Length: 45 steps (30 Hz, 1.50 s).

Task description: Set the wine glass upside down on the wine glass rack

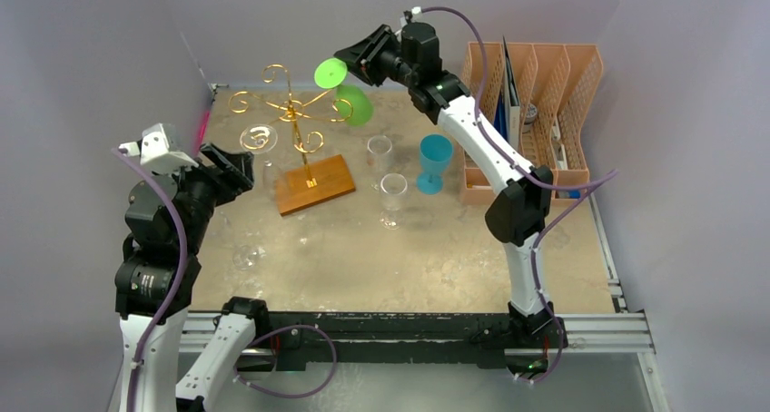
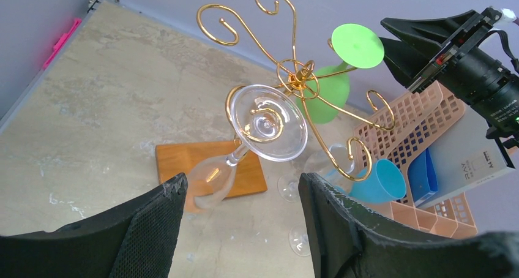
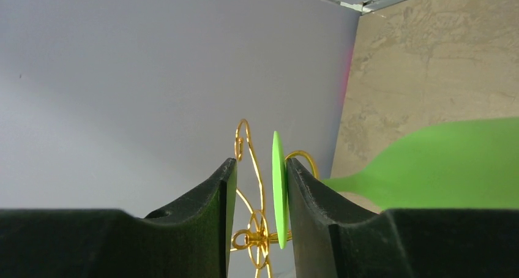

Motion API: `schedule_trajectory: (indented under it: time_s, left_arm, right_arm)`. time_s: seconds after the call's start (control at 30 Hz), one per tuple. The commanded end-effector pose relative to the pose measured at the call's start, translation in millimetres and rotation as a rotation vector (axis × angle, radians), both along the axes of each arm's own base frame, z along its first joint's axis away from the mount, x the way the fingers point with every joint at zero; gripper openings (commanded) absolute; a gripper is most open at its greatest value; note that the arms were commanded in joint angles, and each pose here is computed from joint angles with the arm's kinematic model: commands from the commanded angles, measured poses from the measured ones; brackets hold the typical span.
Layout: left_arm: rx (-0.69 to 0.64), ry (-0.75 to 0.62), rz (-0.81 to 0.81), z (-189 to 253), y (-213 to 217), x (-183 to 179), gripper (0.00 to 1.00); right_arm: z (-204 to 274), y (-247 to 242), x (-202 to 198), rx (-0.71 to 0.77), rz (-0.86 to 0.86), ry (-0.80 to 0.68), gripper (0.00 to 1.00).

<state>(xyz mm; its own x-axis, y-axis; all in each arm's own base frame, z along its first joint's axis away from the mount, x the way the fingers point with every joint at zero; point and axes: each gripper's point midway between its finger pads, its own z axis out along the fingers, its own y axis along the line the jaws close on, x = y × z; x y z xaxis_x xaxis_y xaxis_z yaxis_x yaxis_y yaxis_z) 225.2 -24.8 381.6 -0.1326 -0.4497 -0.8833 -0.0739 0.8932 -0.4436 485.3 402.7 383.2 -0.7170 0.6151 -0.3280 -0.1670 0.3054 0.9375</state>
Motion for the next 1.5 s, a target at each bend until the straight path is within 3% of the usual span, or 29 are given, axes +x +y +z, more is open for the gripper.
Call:
schedule_trajectory:
  time_s: [0.0, 0.27, 0.6, 0.77, 1.13, 1.47]
  left_arm:
    - [0.019, -0.048, 0.019, 16, 5, -6, 0.66]
    - [0.027, -0.05, 0.023, 17, 7, -8, 0.66]
    - [0.035, -0.044, 0.031, 15, 9, -10, 0.66]
    - [0.043, -0.046, 0.007, 18, 6, -13, 0.66]
    - [0.077, -0.105, -0.006, 39, 8, -31, 0.66]
    - [0.099, -0.116, -0.054, 42, 2, -43, 0.68]
  right_arm:
    - [19, -1, -2, 0.006, 0.017, -0.041, 0.38]
    - [19, 0, 6, 0.007, 0.009, -0.043, 0.3]
    - [10, 6, 18, 0.018, 0.012, -0.056, 0.29]
    - [-5, 6, 21, -0.004, 0.008, -0.03, 0.4]
    - [28, -9, 16, -0.043, -0.016, -0.179, 0.75]
    - [48, -59, -10, -0.173, -0.112, -0.27, 0.81]
